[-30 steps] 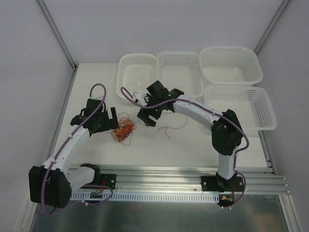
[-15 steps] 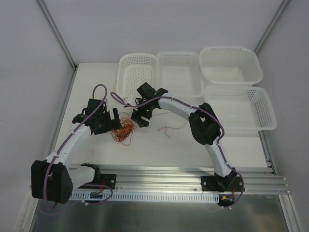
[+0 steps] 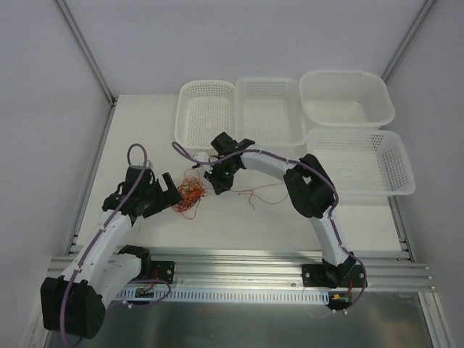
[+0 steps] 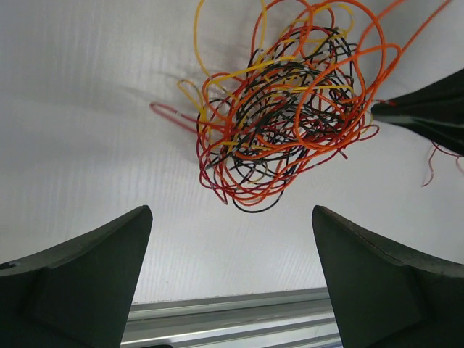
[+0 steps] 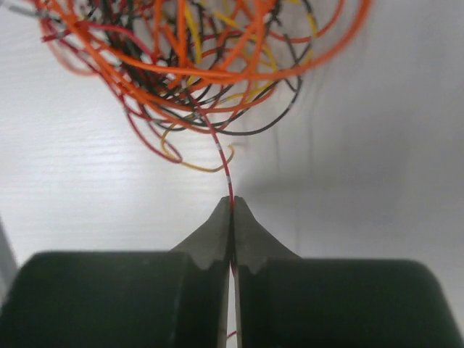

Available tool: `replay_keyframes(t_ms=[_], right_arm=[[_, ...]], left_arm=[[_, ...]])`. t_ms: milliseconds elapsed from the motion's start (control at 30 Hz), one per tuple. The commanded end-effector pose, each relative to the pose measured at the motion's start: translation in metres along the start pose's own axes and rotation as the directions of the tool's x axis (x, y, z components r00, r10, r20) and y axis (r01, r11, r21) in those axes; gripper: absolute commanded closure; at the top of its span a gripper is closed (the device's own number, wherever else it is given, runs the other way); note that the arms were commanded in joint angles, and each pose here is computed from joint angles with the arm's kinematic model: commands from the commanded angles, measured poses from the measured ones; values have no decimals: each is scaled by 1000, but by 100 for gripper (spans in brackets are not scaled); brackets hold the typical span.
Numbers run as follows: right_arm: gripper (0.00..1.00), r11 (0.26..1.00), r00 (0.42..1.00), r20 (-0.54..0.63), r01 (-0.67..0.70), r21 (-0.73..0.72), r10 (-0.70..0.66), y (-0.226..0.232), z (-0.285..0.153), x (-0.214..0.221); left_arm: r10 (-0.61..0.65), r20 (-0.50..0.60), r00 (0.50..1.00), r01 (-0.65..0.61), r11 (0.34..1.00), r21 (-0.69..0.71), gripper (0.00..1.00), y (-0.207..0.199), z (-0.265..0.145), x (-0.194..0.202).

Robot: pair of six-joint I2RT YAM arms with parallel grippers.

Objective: Untangle the cables

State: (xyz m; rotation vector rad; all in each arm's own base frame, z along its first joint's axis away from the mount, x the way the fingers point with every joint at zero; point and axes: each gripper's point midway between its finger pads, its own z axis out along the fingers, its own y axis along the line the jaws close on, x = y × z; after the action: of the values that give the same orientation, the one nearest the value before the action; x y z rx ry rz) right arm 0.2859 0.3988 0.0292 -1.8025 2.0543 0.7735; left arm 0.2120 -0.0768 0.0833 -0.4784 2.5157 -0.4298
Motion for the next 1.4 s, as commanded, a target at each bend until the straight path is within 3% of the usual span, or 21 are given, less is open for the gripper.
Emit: replay_keyframes(t_ms=[0, 167, 400, 867, 1033, 1067, 1167, 1267, 1367], right_arm=[[99, 999, 992, 119, -27, -33, 31, 31, -40, -26], [99, 988, 962, 225, -152, -41, 157, 58, -65, -38], [99, 955, 922, 257, -295, -22, 290, 82, -56, -31], [99, 927, 904, 260, -367, 70, 339, 82, -43, -24], [99, 927, 906, 260, -365, 81, 334, 89, -49, -22], [99, 926, 905, 263, -367, 87, 334, 90, -53, -22], [99, 925, 908, 264, -364, 108, 326, 99, -74, -17], [99, 922, 906, 292, -359, 144, 307, 110, -105, -15], [99, 920, 906, 316, -349, 178, 283, 122, -141, -14]], left_arm=[[-104, -4, 995, 104, 994, 45, 6, -6, -3, 8], [-197, -10, 980, 197, 976, 91, 5, -17, -6, 8], [-242, -28, 970, 243, 956, 166, 7, -43, 1, 2], [-205, -27, 978, 205, 979, -13, 27, -49, 58, -8], [-203, -32, 979, 199, 975, -100, 55, -36, 75, -2], [-202, -25, 979, 198, 974, -111, 66, -34, 76, -2], [-182, 18, 983, 183, 972, -149, 86, -24, 77, -8], [-151, 65, 986, 161, 971, -176, 100, -19, 76, -18], [-132, 93, 987, 148, 969, -197, 100, -15, 77, -27]])
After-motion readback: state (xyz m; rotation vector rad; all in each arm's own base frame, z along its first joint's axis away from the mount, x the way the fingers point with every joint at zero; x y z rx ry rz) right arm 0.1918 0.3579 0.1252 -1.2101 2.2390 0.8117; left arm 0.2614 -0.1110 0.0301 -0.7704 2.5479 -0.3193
